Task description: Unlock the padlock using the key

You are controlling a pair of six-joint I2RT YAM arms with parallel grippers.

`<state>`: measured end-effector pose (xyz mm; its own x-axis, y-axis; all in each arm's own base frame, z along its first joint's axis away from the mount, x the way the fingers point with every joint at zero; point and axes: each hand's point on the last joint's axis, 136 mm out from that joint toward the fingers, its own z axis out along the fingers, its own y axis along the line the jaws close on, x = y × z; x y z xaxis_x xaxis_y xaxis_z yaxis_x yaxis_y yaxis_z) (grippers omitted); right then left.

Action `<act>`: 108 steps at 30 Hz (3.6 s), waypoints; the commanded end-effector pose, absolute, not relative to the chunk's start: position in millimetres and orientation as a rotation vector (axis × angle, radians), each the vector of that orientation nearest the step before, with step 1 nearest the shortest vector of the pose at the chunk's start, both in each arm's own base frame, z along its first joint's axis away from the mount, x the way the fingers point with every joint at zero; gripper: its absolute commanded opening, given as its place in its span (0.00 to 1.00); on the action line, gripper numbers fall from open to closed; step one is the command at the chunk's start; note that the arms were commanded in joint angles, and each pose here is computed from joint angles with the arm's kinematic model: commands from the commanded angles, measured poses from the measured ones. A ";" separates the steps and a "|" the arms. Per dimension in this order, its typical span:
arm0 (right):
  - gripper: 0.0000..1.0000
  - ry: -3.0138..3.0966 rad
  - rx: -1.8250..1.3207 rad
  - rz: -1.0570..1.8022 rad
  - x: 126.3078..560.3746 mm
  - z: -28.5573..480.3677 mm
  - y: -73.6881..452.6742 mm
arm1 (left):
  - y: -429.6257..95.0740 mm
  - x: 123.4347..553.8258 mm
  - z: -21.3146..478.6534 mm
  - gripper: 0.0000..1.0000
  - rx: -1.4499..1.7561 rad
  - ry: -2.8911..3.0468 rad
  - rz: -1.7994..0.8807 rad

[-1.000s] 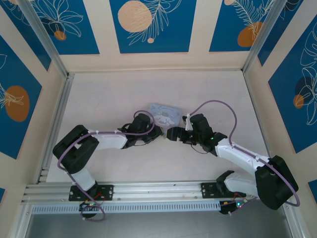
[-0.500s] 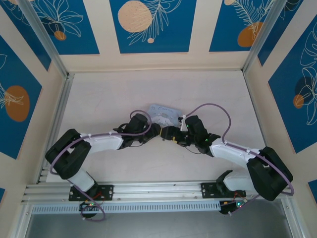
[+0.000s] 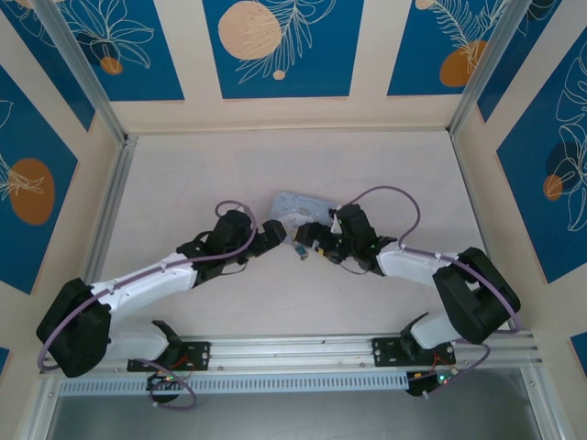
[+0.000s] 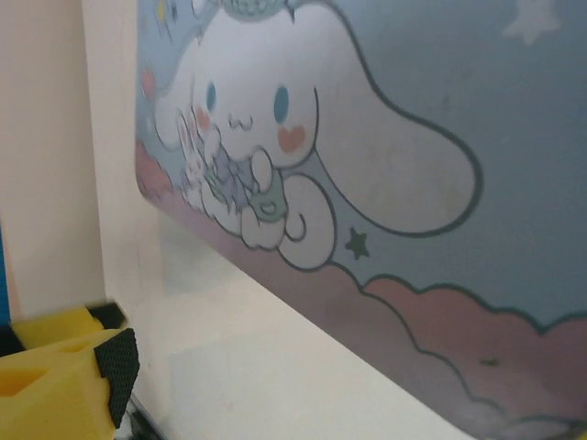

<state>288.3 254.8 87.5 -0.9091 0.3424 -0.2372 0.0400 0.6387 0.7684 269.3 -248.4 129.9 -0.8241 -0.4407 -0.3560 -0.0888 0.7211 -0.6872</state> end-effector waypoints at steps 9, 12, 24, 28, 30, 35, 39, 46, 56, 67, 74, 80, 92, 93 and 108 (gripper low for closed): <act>0.86 2.435 0.245 1.220 347.2 121.3 252.1 | -236.6 276.4 128.2 1.00 -0.406 2.429 -0.869; 0.84 2.457 0.225 1.182 330.5 110.1 245.8 | -234.9 280.3 130.7 1.00 -0.391 2.423 -0.860; 0.55 2.562 0.047 0.980 309.1 66.9 248.1 | -228.0 299.1 129.9 1.00 -0.416 2.420 -0.861; 0.51 2.598 -0.011 0.942 311.6 54.8 258.0 | -228.5 300.4 128.1 1.00 -0.426 2.424 -0.869; 0.50 2.612 -0.027 0.924 313.1 47.9 262.0 | -228.7 301.1 126.4 1.00 -0.431 2.427 -0.875; 0.50 2.639 -0.036 0.882 315.6 33.1 266.3 | -230.6 303.5 124.7 1.00 -0.440 2.429 -0.893; 0.50 2.653 -0.046 0.867 316.5 25.7 270.0 | -233.2 305.3 123.5 1.00 -0.442 2.430 -0.910; 0.49 2.656 -0.035 0.840 323.2 20.1 271.7 | -236.0 307.1 120.4 1.00 -0.446 2.435 -0.926; 0.39 2.647 -0.035 0.795 333.9 15.8 273.1 | -236.7 307.9 118.6 1.00 -0.452 2.437 -0.938; 0.11 2.619 -0.009 0.795 336.9 21.7 269.8 | -235.4 309.6 118.1 1.00 -0.457 2.439 -0.933; 0.43 2.608 -0.011 0.806 328.5 29.5 261.7 | -233.5 311.5 120.3 1.00 -0.455 2.434 -0.928; 0.47 2.558 0.041 0.829 324.5 44.3 241.7 | -232.4 312.9 122.8 1.00 -0.455 2.428 -0.932; 0.55 2.522 0.013 0.896 343.2 55.2 253.9 | -232.8 316.0 123.9 1.00 -0.456 2.428 -0.929; 0.54 2.527 0.011 0.901 343.7 53.3 256.5 | -232.6 316.3 124.2 1.00 -0.453 2.429 -0.926; 0.44 2.570 -0.063 0.864 340.7 29.7 277.7 | -228.2 324.0 127.8 1.00 -0.462 2.421 -0.923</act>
